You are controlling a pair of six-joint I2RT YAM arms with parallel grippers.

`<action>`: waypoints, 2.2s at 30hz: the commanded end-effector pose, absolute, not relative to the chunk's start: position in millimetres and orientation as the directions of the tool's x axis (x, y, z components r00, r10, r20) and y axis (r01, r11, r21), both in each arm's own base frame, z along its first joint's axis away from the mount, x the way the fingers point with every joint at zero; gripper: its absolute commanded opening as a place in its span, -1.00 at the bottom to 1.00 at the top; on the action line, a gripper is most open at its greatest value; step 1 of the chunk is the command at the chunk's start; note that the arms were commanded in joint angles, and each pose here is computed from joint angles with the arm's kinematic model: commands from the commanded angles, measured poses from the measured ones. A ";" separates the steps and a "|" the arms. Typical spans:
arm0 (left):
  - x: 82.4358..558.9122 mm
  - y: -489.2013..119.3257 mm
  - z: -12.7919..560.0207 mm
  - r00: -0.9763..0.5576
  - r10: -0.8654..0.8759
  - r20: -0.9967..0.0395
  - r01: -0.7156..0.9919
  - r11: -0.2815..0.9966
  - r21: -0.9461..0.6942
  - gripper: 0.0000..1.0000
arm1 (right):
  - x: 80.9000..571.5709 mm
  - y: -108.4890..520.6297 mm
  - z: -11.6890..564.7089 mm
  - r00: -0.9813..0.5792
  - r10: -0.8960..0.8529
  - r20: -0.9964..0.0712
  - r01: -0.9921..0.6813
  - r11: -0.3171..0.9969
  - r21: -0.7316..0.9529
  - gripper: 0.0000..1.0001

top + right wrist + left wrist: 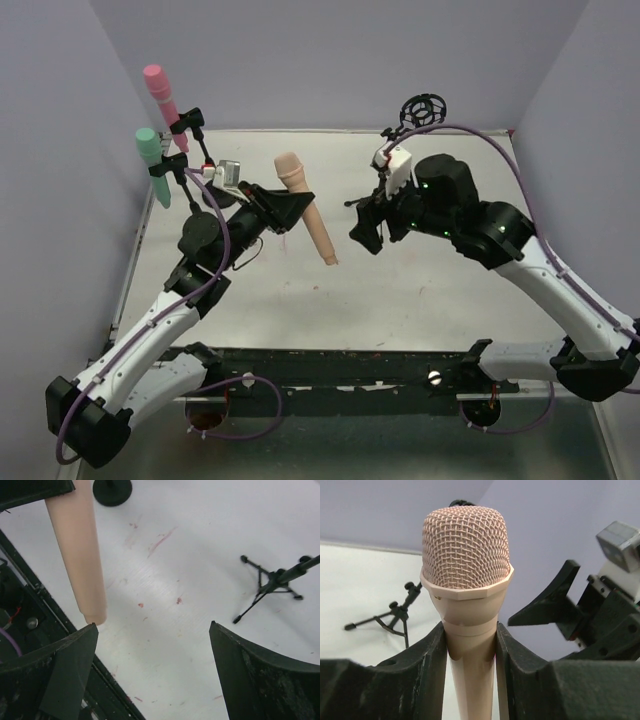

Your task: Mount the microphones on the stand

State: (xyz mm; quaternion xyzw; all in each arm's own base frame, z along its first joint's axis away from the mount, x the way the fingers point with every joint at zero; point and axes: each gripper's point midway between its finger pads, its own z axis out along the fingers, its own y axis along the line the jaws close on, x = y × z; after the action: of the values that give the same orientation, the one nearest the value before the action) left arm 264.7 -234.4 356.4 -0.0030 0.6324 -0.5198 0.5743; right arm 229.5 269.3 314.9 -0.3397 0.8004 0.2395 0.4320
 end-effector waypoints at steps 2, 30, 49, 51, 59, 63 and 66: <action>255.5 -222.4 409.3 -0.150 -0.483 -0.863 0.690 0.574 -0.441 -0.94 | 253.6 211.3 406.2 -0.193 -0.283 -0.939 -0.620 0.778 -0.107 1.00; 294.3 -325.1 528.2 -0.026 -0.388 -0.921 0.895 0.401 -0.194 -0.94 | 230.4 193.5 441.2 0.052 -0.232 -0.971 -0.923 0.361 -0.136 1.00; 222.4 -369.7 440.4 -0.131 -0.295 -0.946 0.945 0.252 -0.209 -0.95 | 219.3 233.8 458.0 -0.275 -0.044 -0.960 -0.959 0.078 0.272 1.00; 220.9 -373.1 437.8 -0.136 -0.302 -0.944 0.945 0.247 -0.215 -0.95 | 215.2 236.3 451.9 -0.340 -0.032 -0.940 -0.940 0.029 0.339 1.00; 218.7 -387.4 426.2 -0.180 -0.301 -0.936 0.941 0.225 -0.253 -0.95 | 213.7 238.5 444.0 -0.399 -0.027 -0.916 -0.917 0.001 0.399 0.99; 219.0 -392.4 422.2 -0.209 -0.305 -0.929 0.935 0.216 -0.282 -0.95 | 216.3 239.4 443.5 -0.404 -0.026 -0.915 -0.915 0.000 0.404 0.93; 219.3 -395.2 418.1 -0.226 -0.303 -0.926 0.930 0.215 -0.298 -0.95 | 217.8 239.7 444.6 -0.401 -0.023 -0.916 -0.916 0.002 0.401 0.92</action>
State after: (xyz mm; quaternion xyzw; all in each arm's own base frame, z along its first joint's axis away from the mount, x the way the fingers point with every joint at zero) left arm 218.5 -390.4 412.9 0.3010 0.5567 -0.5469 0.5481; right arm 224.2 240.8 434.7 -0.3825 0.6121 0.5793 0.3788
